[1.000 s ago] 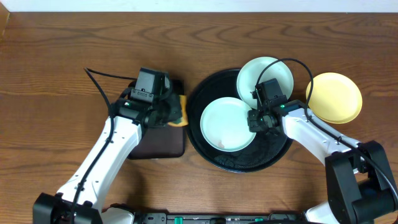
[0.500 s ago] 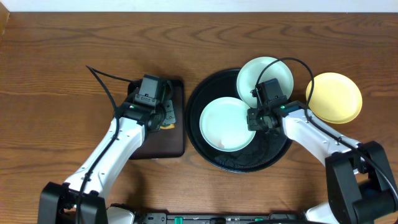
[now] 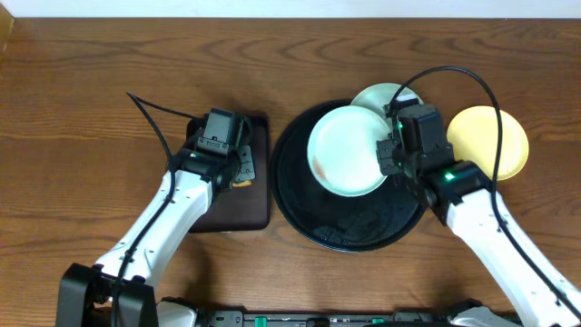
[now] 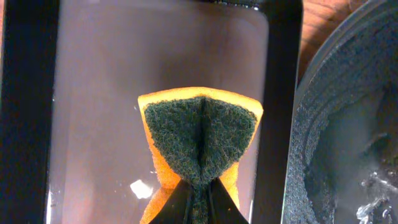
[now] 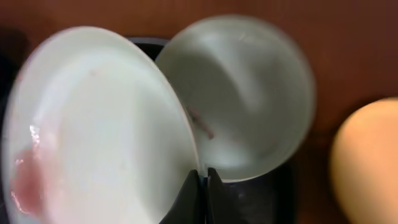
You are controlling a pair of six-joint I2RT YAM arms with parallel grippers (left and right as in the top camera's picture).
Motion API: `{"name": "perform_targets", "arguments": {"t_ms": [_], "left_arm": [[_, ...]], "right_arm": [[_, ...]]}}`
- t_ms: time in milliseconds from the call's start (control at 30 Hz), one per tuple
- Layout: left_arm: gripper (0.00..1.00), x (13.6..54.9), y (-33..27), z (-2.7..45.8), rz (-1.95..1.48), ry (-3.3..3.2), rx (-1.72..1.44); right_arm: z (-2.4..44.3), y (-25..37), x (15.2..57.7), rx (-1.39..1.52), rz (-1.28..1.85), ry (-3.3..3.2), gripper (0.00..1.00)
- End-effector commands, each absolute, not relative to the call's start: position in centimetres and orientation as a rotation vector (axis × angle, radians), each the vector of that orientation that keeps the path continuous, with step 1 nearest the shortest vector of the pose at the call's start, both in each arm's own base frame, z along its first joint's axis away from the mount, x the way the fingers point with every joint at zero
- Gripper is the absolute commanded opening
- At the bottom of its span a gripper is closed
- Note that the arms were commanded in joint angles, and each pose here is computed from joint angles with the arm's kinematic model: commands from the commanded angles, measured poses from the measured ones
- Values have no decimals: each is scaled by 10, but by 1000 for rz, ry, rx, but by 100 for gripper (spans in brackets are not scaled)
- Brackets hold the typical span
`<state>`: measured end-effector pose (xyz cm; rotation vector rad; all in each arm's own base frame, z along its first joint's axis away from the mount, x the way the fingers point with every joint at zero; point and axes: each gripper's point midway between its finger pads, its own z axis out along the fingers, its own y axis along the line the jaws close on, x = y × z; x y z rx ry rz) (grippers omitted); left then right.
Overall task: Clean dirty plates on tray and stack at the side
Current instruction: 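Lift the green plate with right gripper and swing it right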
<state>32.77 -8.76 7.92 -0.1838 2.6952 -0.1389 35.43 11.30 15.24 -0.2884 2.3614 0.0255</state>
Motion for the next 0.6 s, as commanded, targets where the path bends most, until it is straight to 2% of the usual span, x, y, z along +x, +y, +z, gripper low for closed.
{"name": "perform_targets", "arguments": {"t_ms": [0, 233, 367, 567], "left_arm": [[8, 330, -83, 77, -102, 2689, -143], [8, 332, -73, 78, -22, 2669, -159], [8, 332, -73, 78, -22, 2669, -159], [8, 333, -73, 78, -21, 2669, -159]], "right_arm": [[188, 104, 358, -373, -164, 2230, 1], [240, 100, 354, -441, -503, 2014, 1], [270, 116, 343, -486, -713, 1868, 1], [309, 151, 317, -475, -862, 1695, 2]]}}
